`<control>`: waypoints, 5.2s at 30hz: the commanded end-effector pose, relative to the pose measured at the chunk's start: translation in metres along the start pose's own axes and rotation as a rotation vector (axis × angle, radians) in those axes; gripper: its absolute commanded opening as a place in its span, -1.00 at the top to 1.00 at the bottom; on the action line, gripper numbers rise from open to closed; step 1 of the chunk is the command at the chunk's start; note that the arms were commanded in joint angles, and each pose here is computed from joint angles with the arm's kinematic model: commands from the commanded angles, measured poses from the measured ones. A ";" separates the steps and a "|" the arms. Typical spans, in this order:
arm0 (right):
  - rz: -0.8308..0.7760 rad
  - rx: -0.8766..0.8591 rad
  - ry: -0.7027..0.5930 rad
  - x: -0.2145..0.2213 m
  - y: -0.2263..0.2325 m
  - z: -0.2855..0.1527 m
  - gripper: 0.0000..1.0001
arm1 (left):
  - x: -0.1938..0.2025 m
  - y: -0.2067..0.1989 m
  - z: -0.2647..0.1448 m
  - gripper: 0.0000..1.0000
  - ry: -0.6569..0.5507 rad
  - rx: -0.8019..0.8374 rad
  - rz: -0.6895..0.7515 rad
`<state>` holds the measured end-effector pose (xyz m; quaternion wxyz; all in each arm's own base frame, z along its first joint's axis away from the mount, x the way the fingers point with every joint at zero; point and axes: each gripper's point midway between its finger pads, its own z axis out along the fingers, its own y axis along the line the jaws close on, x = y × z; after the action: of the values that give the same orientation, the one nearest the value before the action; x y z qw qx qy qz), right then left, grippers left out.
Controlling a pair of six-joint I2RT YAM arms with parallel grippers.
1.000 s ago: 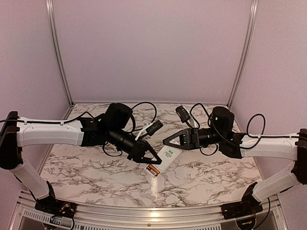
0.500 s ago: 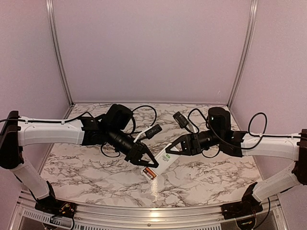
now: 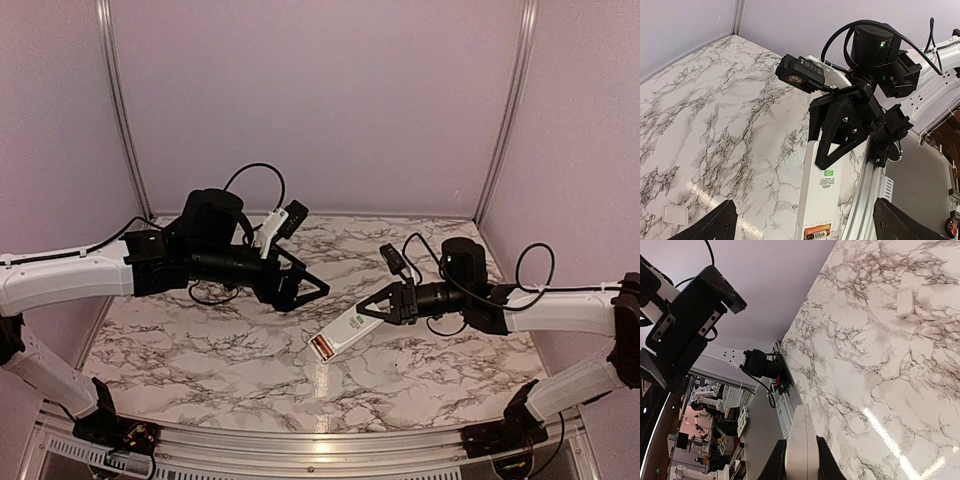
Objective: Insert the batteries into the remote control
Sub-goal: Pass from the right arm to the left, then place the remote control without the battery cover at the center of the board, then pick up the battery cover from the center of the board.
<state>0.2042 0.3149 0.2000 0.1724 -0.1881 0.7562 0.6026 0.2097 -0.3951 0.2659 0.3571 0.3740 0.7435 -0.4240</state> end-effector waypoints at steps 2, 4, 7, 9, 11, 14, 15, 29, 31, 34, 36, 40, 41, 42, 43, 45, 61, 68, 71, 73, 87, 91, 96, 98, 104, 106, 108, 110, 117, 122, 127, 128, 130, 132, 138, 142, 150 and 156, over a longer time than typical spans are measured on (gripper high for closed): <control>0.068 0.024 -0.107 -0.017 -0.005 -0.004 1.00 | 0.012 0.008 0.024 -0.97 0.099 -0.161 0.143; 0.081 0.031 -0.120 -0.018 -0.007 -0.005 1.00 | 0.021 -0.001 0.038 -0.97 0.161 -0.155 0.194; 0.099 0.035 -0.127 -0.019 -0.009 -0.005 1.00 | 0.037 -0.009 0.055 -0.96 0.239 -0.148 0.262; 0.108 0.028 -0.130 -0.018 -0.009 -0.006 1.00 | 0.041 -0.012 0.061 -0.94 0.259 -0.149 0.301; 0.119 0.019 -0.135 -0.017 -0.008 -0.006 1.00 | 0.048 -0.011 0.070 -0.90 0.288 -0.156 0.327; 0.123 0.017 -0.135 -0.017 -0.007 -0.006 1.00 | 0.057 -0.008 0.081 -0.84 0.337 -0.191 0.383; 0.125 0.017 -0.135 -0.017 -0.008 -0.006 1.00 | 0.059 -0.010 0.083 -0.82 0.349 -0.188 0.398; 0.138 0.020 -0.125 -0.012 -0.013 -0.005 1.00 | 0.063 -0.001 0.106 -0.24 0.406 -0.253 0.473; 0.135 0.018 -0.124 -0.012 -0.013 -0.005 1.00 | 0.067 0.001 0.108 -0.25 0.421 -0.254 0.481; 0.135 0.019 -0.124 -0.012 -0.014 -0.005 1.00 | 0.071 0.003 0.110 -0.25 0.441 -0.258 0.486; 0.137 0.022 -0.123 -0.011 -0.015 -0.005 1.00 | 0.073 0.005 0.112 -0.25 0.450 -0.260 0.486; 0.139 0.026 -0.125 -0.011 -0.016 -0.005 1.00 | 0.072 0.007 0.114 -0.47 0.457 -0.275 0.476; 0.139 0.026 -0.125 -0.011 -0.016 -0.005 1.00 | 0.072 0.007 0.115 -0.49 0.457 -0.276 0.475; 0.138 0.027 -0.125 -0.011 -0.016 -0.005 1.00 | 0.072 0.007 0.115 -0.49 0.457 -0.275 0.473; 0.138 0.028 -0.124 -0.011 -0.016 -0.005 1.00 | 0.072 0.006 0.115 -0.50 0.457 -0.273 0.471; 0.136 0.028 -0.124 -0.011 -0.016 -0.005 1.00 | 0.071 0.005 0.115 -0.46 0.457 -0.266 0.471; 0.144 0.121 -0.172 -0.010 -0.038 -0.040 -0.16 | 0.102 0.022 0.107 0.19 0.598 -0.150 0.544; 0.133 0.196 -0.238 -0.016 -0.051 -0.074 -0.22 | 0.146 0.037 0.112 0.24 0.734 -0.079 0.519; 0.125 0.207 -0.248 -0.018 -0.051 -0.079 -0.23 | 0.158 0.043 0.119 0.23 0.759 -0.068 0.511; 0.124 0.206 -0.251 -0.018 -0.051 -0.080 -0.23 | 0.162 0.047 0.124 0.23 0.768 -0.071 0.521; 0.111 0.205 -0.253 -0.022 -0.047 -0.080 -0.26 | 0.193 0.054 0.138 -0.04 0.840 -0.015 0.544; 0.108 0.208 -0.256 -0.024 -0.047 -0.081 -0.26 | 0.200 0.055 0.139 -0.16 0.866 0.004 0.546; 0.103 0.207 -0.249 -0.026 -0.045 -0.080 -0.26 | 0.207 0.054 0.142 -0.22 0.883 0.030 0.540; 0.099 0.208 -0.249 -0.027 -0.045 -0.080 -0.26 | 0.209 0.054 0.142 -0.27 0.889 0.038 0.538; 0.096 0.211 -0.247 -0.028 -0.044 -0.080 -0.27 | 0.208 0.052 0.141 -0.50 0.894 0.049 0.533; 0.092 0.210 -0.244 -0.028 -0.044 -0.079 -0.27 | 0.205 0.050 0.139 -0.53 0.889 0.048 0.533; 0.086 0.210 -0.242 -0.029 -0.044 -0.079 -0.27 | 0.195 0.046 0.136 -0.55 0.867 0.046 0.532; 0.078 0.209 -0.242 -0.030 -0.044 -0.079 -0.27 | 0.179 0.039 0.131 -0.56 0.825 0.045 0.529; 0.021 0.207 -0.234 -0.036 -0.042 -0.077 -0.28 | 0.076 0.080 0.091 -0.55 0.498 -0.101 0.317; -0.078 0.258 -0.234 -0.051 -0.037 -0.080 -0.28 | 0.044 0.148 0.050 -0.48 0.321 -0.314 0.106; -0.160 0.358 -0.247 -0.066 -0.037 -0.089 -0.28 | 0.051 0.207 0.030 -0.24 0.318 -0.522 -0.161; -0.171 0.379 -0.254 -0.069 -0.037 -0.091 -0.28 | 0.052 0.210 0.030 -0.22 0.317 -0.540 -0.184; -0.188 0.412 -0.266 -0.074 -0.037 -0.095 -0.29 | 0.051 0.212 0.030 -0.22 0.281 -0.562 -0.235; -0.204 0.437 -0.280 -0.079 -0.038 -0.098 -0.30 | 0.053 0.215 0.030 -0.23 0.258 -0.590 -0.295; -0.213 0.482 -0.300 -0.084 -0.042 -0.103 -0.32 | 0.071 0.226 0.042 -0.23 0.270 -0.707 -0.417; -0.203 0.498 -0.305 -0.083 -0.046 -0.104 -0.31 | 0.086 0.228 0.055 -0.17 0.290 -0.771 -0.491; -0.206 0.492 -0.309 -0.079 -0.045 -0.105 -0.32 | 0.101 0.238 0.064 -0.01 0.311 -0.899 -0.528; -0.217 0.498 -0.314 -0.077 -0.044 -0.107 -0.31 | 0.110 0.243 0.066 0.11 0.343 -0.942 -0.530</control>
<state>0.2890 0.2135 0.2194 0.3792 -0.1261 0.8203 0.4092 0.3795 -0.3482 0.0668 0.2453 0.0552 0.9637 -0.0894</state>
